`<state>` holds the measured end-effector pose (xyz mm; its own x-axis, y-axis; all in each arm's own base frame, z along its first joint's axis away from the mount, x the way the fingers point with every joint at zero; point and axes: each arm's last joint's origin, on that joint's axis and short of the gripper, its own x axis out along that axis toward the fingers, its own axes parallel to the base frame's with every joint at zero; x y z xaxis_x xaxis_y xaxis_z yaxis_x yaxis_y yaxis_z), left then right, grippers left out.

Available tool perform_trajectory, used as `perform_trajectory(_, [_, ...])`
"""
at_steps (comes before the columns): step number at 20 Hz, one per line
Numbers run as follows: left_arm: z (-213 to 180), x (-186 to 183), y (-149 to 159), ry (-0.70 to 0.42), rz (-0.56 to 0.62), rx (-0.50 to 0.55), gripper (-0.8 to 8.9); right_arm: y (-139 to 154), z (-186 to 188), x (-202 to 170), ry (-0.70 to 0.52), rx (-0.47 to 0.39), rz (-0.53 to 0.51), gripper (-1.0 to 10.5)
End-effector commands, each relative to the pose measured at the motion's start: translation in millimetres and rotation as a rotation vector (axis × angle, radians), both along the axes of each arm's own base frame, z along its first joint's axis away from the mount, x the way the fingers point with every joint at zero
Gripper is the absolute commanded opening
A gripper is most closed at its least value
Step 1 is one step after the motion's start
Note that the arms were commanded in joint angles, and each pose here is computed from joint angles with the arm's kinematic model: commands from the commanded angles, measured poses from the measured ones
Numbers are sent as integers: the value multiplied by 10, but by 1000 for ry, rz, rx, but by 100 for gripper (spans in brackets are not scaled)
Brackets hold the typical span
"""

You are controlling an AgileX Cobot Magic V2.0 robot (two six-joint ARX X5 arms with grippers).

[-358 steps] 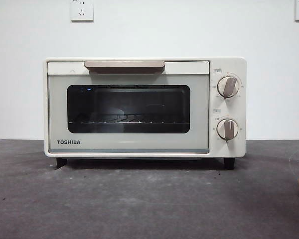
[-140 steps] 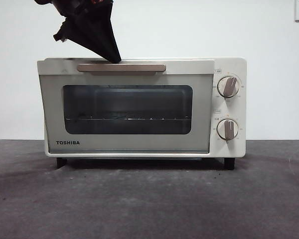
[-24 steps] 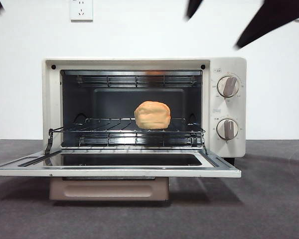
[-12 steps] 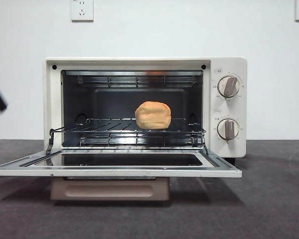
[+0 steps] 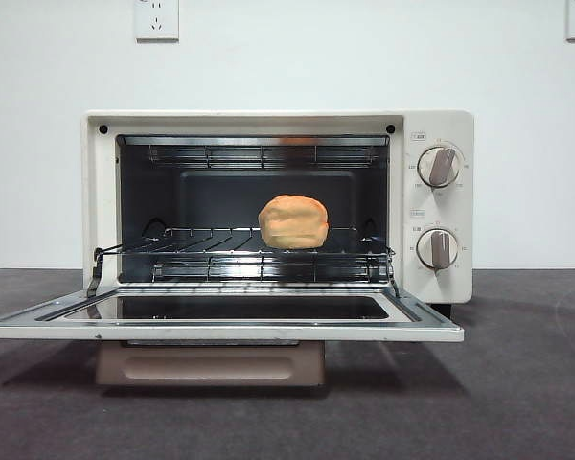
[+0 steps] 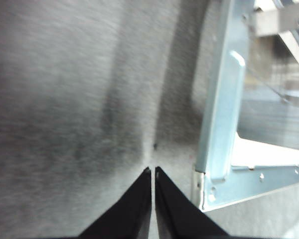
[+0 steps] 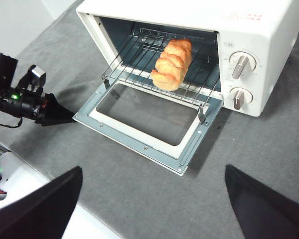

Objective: The left arm flap open the oven, the right arm pick bread and place it into oven, the left arm flap close the oven

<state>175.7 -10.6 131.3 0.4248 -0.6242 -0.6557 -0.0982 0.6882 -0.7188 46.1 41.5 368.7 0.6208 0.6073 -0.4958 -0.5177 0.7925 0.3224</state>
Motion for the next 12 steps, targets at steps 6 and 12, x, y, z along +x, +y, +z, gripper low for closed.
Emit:
perform_trajectory(6, [-38, 83, -23, -21, -66, -99, 13, -2, 55, -10, -12, 23, 4, 458])
perform_trajectory(12, [27, 137, -39, -59, -85, -204, 14, -3, 55, -10, -10, 25, 1, 458])
